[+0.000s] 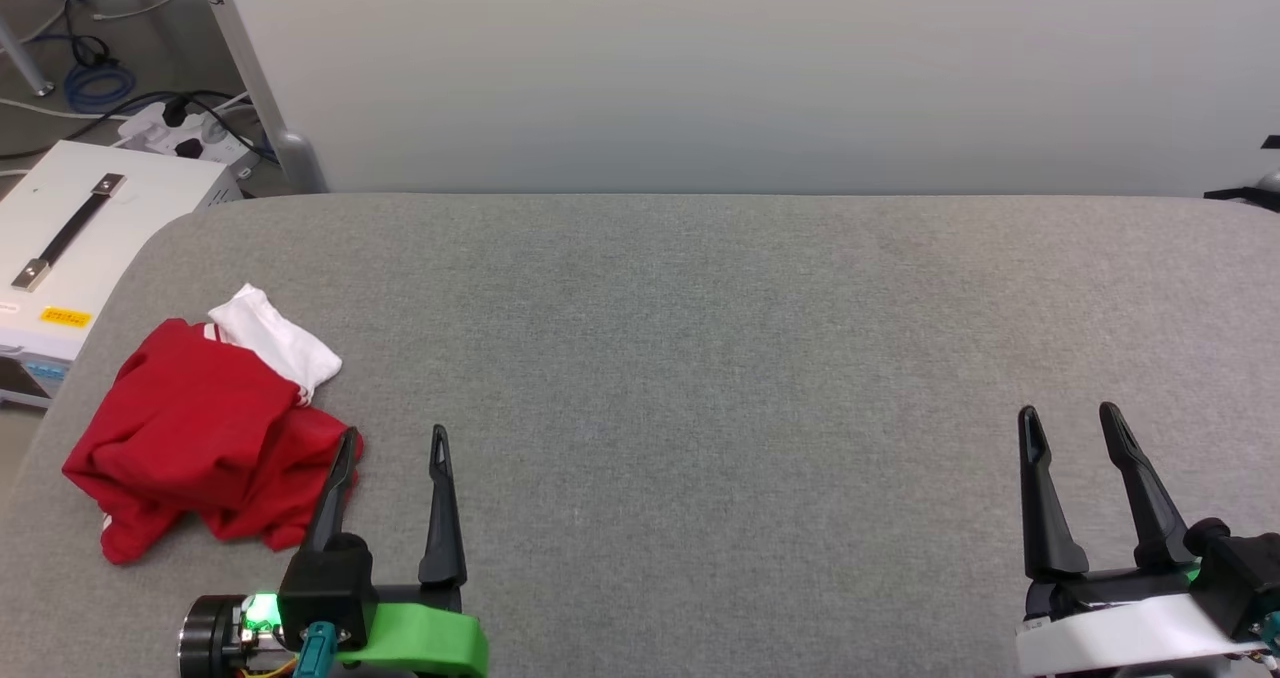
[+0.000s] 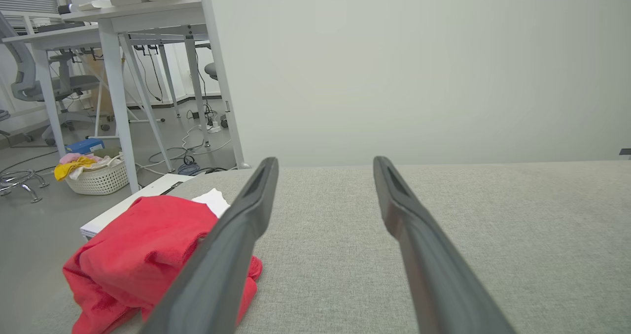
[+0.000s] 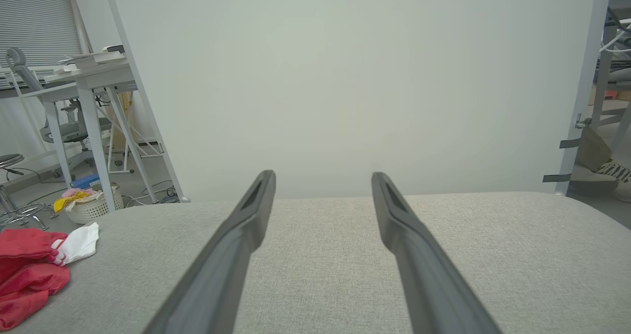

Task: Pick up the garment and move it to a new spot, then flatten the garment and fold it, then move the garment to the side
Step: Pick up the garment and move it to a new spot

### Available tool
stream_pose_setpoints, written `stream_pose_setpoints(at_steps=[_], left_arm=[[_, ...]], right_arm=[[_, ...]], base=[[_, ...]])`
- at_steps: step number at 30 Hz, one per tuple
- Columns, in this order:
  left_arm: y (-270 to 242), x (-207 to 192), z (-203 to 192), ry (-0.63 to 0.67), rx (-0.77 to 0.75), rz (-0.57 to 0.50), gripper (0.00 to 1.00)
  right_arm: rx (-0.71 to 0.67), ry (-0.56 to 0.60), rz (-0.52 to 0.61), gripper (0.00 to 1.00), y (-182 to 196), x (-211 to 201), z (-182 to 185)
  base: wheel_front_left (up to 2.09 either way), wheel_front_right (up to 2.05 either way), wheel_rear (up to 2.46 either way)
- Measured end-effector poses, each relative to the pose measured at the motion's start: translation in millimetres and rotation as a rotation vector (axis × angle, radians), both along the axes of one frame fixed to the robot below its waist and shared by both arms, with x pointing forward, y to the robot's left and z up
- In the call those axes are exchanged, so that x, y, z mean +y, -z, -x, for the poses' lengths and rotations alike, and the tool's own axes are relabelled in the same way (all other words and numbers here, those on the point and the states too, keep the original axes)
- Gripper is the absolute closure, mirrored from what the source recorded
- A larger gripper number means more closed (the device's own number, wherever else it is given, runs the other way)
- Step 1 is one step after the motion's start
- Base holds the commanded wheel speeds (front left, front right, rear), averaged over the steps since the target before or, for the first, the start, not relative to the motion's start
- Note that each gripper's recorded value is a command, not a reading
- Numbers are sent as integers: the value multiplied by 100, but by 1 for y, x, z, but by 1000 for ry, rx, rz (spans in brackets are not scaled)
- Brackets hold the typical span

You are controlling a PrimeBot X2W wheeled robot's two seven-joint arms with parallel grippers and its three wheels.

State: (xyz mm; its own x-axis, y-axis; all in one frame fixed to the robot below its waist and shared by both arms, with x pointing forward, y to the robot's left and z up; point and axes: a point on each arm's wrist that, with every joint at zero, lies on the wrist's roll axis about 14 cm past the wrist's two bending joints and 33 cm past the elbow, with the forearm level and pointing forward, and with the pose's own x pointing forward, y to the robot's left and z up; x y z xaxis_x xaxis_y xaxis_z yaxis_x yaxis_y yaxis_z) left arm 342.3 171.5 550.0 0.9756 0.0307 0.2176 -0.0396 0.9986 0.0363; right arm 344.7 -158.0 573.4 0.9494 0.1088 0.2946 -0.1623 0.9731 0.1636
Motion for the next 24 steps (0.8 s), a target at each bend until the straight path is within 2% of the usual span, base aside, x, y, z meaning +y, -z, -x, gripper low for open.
stream_pose_setpoints(at_steps=[11, 24], left_arm=[[3, 30, 11, -100, 10, 3, 0], [8, 90, 47, -305, 25, 25, 0]], right_arm=[[5, -93, 13, 0, 2, 31, -10], [4, -261, 33, 0, 5, 87, -28]], base=[[0, 0, 0], [0, 0, 0]])
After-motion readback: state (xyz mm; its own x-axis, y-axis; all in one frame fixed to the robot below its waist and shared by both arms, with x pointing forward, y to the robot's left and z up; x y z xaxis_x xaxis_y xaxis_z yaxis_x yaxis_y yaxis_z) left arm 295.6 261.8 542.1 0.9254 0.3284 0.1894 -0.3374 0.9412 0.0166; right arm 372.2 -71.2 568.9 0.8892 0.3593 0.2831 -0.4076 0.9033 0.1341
